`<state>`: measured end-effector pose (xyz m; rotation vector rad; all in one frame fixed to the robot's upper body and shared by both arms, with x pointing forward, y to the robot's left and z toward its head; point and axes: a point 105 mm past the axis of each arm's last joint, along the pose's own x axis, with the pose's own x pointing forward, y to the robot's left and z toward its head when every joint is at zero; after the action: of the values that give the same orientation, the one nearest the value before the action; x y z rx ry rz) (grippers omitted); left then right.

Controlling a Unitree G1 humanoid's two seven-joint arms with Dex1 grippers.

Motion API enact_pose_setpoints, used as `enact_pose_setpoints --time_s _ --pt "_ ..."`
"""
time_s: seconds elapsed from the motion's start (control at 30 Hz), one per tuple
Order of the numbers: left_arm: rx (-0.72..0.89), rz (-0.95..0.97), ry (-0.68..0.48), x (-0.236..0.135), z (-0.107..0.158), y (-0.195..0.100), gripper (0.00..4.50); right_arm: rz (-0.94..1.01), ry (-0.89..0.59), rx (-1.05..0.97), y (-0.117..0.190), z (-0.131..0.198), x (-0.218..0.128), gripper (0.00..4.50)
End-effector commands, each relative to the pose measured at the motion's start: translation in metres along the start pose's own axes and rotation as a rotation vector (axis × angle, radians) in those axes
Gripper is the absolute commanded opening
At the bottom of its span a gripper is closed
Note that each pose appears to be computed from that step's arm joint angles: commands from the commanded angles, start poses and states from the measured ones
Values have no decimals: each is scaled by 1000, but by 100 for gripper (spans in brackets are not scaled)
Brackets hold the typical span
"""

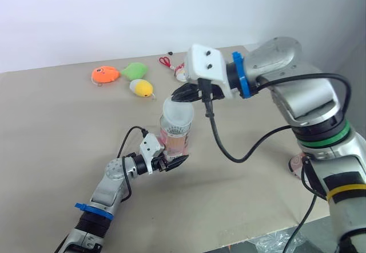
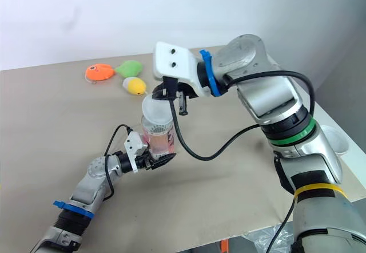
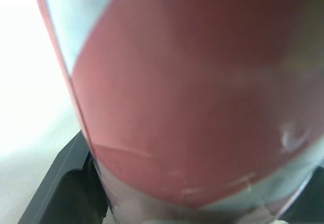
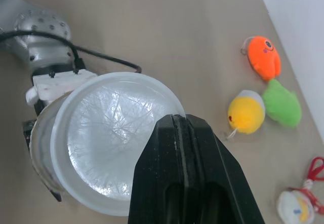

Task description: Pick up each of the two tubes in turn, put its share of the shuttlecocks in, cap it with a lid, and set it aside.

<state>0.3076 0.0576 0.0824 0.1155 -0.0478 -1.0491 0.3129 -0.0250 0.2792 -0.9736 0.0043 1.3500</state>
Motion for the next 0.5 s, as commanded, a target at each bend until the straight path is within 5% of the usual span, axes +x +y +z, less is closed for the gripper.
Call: enact_pose_setpoints --time_s 0.03,0.5 --pt "-41 33 67 -5 -20 2 334 -6 4 -62 -4 10 -5 4" --pt "-45 35 75 -4 -22 2 334 59 48 -139 8 10 10 4"
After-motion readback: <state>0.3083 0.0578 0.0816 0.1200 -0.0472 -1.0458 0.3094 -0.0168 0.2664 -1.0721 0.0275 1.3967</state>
